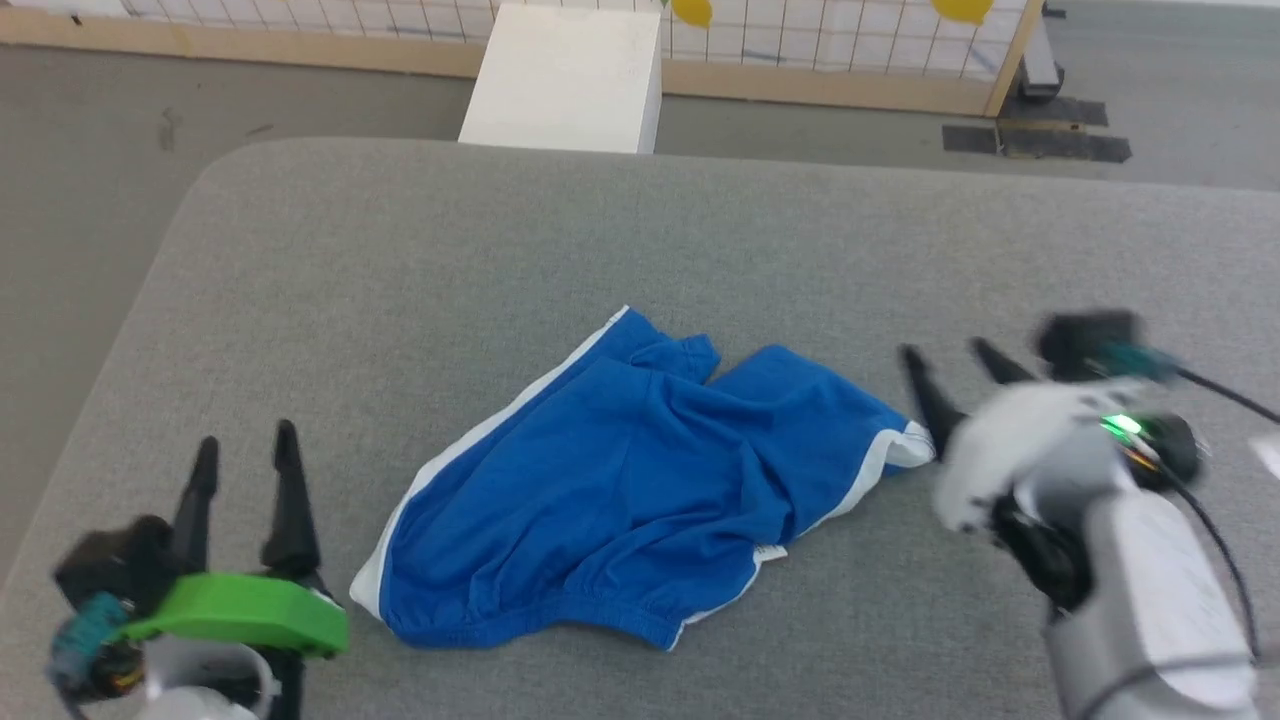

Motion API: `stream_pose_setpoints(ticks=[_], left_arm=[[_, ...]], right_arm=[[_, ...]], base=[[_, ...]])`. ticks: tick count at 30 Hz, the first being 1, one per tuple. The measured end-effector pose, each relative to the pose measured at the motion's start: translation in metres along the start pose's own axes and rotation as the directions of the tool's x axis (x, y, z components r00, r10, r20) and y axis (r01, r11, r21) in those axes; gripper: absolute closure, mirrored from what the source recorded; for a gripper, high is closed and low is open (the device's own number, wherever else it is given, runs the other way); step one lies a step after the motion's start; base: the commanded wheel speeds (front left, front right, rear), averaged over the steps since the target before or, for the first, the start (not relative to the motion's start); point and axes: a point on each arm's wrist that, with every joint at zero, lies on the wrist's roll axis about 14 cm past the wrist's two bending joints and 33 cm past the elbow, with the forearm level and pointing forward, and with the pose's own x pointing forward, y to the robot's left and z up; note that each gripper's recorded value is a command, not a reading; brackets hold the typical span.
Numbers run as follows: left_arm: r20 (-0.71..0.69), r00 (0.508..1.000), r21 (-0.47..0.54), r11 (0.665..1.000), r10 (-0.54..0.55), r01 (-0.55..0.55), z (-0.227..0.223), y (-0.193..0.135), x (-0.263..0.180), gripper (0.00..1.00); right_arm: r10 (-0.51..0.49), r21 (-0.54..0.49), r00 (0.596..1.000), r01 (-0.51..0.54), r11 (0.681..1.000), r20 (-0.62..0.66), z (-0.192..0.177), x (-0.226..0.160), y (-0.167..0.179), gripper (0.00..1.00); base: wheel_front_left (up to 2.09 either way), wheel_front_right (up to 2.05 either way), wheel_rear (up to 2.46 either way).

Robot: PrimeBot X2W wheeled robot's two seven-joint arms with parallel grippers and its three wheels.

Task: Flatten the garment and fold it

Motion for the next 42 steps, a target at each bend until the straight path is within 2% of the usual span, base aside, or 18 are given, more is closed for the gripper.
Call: stream_pose_setpoints(ticks=[4,8,12,16,22,24,25,26,28,33,37,42], left_arm=[[-0.023,1.000,-0.013,1.000,0.011,-0.011,-0.022,-0.005,-0.004,0.00],[-0.063,0.998,-0.026,1.000,0.012,-0.014,-0.040,-0.006,-0.004,0.00],[-0.061,0.998,-0.018,0.999,0.032,-0.033,-0.043,0.002,0.004,0.00],[-0.067,0.996,-0.005,0.998,0.064,-0.064,-0.045,0.014,0.006,0.00],[-0.107,0.987,0.013,0.992,0.123,-0.123,-0.056,0.034,-0.002,0.00],[-0.119,0.984,0.016,0.991,0.134,-0.133,-0.060,0.039,-0.005,0.00],[-0.124,0.982,0.016,0.990,0.139,-0.138,-0.061,0.040,-0.006,0.00],[-0.128,0.982,0.014,0.990,0.142,-0.141,-0.063,0.040,-0.007,0.00],[-0.131,0.981,0.010,0.990,0.140,-0.140,-0.064,0.039,-0.007,0.00],[-0.112,0.987,-0.005,0.993,0.117,-0.118,-0.059,0.032,-0.002,0.00],[-0.087,0.993,-0.012,0.997,0.077,-0.079,-0.053,0.020,0.001,0.00],[-0.078,0.997,-0.024,0.999,0.022,-0.024,-0.052,0.001,0.001,0.00]], right_arm=[[0.094,-0.101,0.985,-0.110,0.989,-0.144,-0.007,0.027,0.038,0.00],[0.149,-0.204,0.953,-0.206,0.957,-0.264,-0.011,0.054,0.069,0.00],[0.159,-0.280,0.912,-0.277,0.919,-0.379,-0.027,0.077,0.088,0.00],[0.176,-0.308,0.871,-0.342,0.888,-0.460,-0.049,0.094,0.105,0.00],[0.205,-0.285,0.792,-0.429,0.857,-0.575,-0.095,0.099,0.124,0.00],[0.217,-0.268,0.781,-0.439,0.858,-0.586,-0.100,0.101,0.128,0.53],[0.228,-0.257,0.786,-0.438,0.862,-0.574,-0.099,0.103,0.129,0.88],[0.237,-0.248,0.795,-0.432,0.867,-0.558,-0.096,0.104,0.129,1.00],[0.251,-0.219,0.817,-0.411,0.885,-0.520,-0.089,0.107,0.127,1.00],[0.225,-0.129,0.913,-0.282,0.951,-0.341,-0.050,0.116,0.096,1.00],[0.115,-0.059,0.965,-0.133,0.989,-0.235,-0.037,0.101,0.046,1.00],[-0.059,0.020,0.978,0.064,0.998,-0.202,-0.057,0.049,-0.022,1.00]], base=[[0.00,0.00,0.00],[0.00,0.00,0.00],[0.00,0.00,0.00],[0.00,0.00,0.00],[0.00,0.00,0.00],[0.00,0.00,0.00],[0.00,0.00,0.00],[0.00,0.00,0.00],[0.00,0.00,0.00],[0.00,0.00,0.00],[0.00,0.00,0.00],[0.00,0.00,0.00]])
